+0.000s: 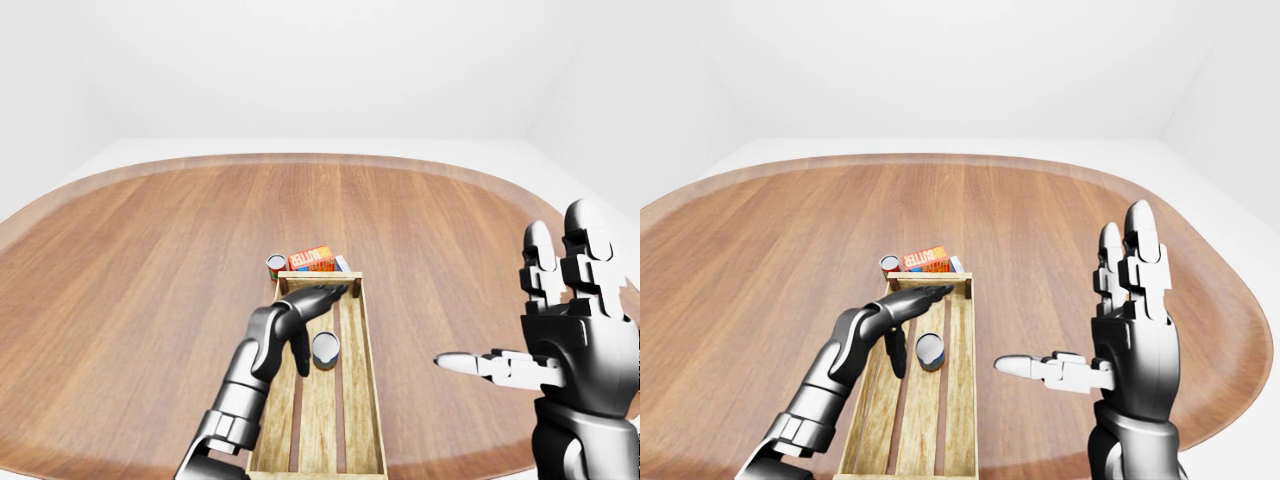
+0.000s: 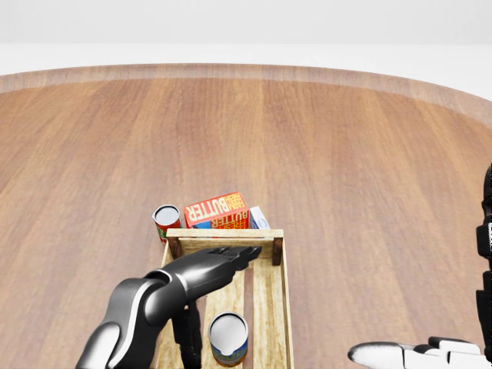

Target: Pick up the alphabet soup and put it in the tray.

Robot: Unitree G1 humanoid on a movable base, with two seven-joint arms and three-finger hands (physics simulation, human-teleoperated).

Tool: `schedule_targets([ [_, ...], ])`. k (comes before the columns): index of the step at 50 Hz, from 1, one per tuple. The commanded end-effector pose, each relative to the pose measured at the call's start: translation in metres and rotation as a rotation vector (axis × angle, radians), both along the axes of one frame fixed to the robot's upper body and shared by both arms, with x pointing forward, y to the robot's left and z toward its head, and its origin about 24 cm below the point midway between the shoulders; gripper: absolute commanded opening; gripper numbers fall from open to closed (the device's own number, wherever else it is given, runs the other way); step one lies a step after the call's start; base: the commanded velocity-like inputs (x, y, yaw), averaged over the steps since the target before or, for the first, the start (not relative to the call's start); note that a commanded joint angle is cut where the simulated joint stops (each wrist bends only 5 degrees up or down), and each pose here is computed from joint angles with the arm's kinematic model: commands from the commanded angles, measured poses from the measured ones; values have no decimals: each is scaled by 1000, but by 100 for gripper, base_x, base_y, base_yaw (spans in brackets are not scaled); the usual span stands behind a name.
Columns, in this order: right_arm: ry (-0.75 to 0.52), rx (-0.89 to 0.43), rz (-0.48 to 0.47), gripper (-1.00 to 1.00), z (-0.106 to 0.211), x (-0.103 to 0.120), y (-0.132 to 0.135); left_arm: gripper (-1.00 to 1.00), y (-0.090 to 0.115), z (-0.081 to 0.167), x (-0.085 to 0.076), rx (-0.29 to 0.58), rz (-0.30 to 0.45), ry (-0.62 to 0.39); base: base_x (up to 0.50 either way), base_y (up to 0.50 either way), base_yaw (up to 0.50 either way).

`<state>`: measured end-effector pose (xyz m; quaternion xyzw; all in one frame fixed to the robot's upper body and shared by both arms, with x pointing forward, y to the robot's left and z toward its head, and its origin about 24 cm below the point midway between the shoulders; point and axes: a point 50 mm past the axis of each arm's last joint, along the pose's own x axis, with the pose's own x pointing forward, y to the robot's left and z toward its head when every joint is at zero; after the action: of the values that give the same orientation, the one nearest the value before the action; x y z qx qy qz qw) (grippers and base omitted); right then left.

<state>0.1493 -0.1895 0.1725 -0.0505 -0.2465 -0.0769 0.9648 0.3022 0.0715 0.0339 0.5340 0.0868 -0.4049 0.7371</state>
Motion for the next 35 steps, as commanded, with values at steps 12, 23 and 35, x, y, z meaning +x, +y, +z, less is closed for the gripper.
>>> schedule_targets([
  [12, 25, 10, 6, 100, -6, 5, 1, 100, 26, 104, 0, -311, 13, -373, 0, 0, 0],
  [23, -6, 0, 7, 100, 1, 2, 3, 100, 67, 130, -7, -356, 74, -478, 0, 0, 0],
  [35, -71, -23, 28, 100, 13, 2, 11, 100, 113, 146, -33, -425, 159, -566, 0, 0, 0],
])
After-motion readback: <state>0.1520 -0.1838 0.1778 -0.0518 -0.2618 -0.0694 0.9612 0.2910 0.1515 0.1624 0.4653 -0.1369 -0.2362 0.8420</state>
